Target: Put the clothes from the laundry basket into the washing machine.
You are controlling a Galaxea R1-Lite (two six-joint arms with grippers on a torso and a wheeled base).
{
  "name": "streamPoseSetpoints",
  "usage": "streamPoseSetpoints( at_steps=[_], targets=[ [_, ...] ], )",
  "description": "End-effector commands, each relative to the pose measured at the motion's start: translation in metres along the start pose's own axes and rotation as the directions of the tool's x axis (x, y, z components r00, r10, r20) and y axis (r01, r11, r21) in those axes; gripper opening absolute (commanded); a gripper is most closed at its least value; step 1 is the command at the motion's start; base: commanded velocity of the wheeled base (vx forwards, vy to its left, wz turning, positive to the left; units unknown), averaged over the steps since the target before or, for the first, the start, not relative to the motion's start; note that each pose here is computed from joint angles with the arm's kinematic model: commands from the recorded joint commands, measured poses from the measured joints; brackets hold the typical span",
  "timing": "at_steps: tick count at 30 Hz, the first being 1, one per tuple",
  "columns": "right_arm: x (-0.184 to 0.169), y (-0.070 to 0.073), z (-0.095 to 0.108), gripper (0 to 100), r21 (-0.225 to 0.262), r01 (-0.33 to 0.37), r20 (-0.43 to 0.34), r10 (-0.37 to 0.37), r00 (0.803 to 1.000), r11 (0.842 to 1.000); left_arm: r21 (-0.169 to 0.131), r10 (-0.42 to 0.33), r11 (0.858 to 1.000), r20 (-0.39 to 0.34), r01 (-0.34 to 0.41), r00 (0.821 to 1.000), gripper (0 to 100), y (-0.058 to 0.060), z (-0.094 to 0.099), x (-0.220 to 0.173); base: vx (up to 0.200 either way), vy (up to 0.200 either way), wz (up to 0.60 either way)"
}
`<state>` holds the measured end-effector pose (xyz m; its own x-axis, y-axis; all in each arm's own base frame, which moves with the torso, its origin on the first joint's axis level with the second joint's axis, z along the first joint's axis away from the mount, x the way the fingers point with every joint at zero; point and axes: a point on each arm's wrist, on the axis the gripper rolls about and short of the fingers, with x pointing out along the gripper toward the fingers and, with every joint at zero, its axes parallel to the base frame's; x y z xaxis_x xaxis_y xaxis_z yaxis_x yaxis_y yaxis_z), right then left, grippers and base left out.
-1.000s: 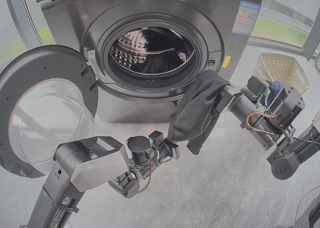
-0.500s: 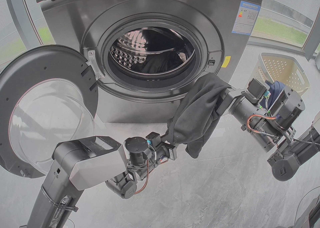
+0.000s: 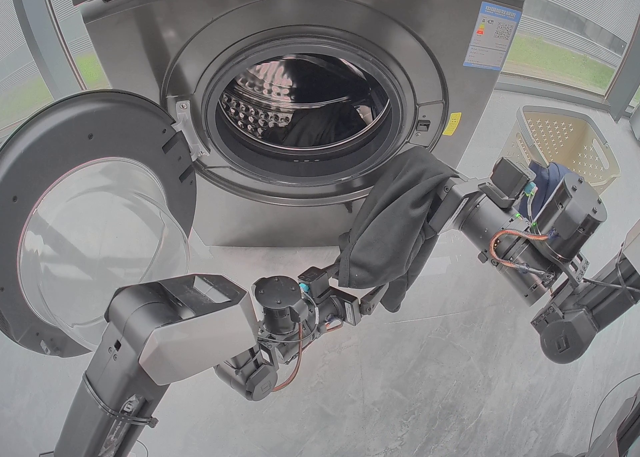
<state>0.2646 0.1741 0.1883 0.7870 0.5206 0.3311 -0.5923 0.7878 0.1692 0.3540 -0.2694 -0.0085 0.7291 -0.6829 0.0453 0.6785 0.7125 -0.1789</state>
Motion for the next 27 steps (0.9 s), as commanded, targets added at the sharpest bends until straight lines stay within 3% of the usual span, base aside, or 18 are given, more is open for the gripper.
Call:
streamPoseSetpoints(
  at_steps=[1, 10, 11, 21, 27],
  targets=[
    [0.000, 0.002, -0.002, 0, 0.003, -0.008, -0.006, 0.008, 1.000, 1.000, -0.002, 0.005, 1.000, 0.019, -0.005, 1.000, 100, 0.005, -0.006, 0.008, 0.000, 0.000, 0.00],
    [0.000, 0.008, -0.003, 0, 0.010, 0.003, -0.003, -0.003, 1.000, 1.000, 0.001, 0.012, 1.000, 0.041, -0.012, 0.999, 100, 0.010, -0.014, 0.018, 0.000, 0.000, 0.00],
    [0.000, 0.008, -0.002, 0, 0.010, 0.005, -0.001, -0.005, 1.000, 1.000, 0.002, 0.013, 1.000, 0.042, -0.013, 0.999, 0, 0.010, -0.015, 0.019, 0.000, 0.000, 0.00],
    [-0.002, 0.009, -0.002, 0, 0.017, 0.004, -0.006, -0.004, 1.000, 1.000, 0.008, 0.060, 0.998, 0.114, -0.061, 0.992, 0, 0.023, -0.004, 0.029, 0.000, 0.000, 0.00],
    [-0.002, 0.004, -0.001, 0, 0.012, 0.020, -0.004, -0.020, 1.000, 1.000, 0.009, 0.069, 0.997, 0.136, -0.071, 0.988, 0, 0.024, 0.010, 0.027, 0.000, 0.000, 0.00]
  ],
)
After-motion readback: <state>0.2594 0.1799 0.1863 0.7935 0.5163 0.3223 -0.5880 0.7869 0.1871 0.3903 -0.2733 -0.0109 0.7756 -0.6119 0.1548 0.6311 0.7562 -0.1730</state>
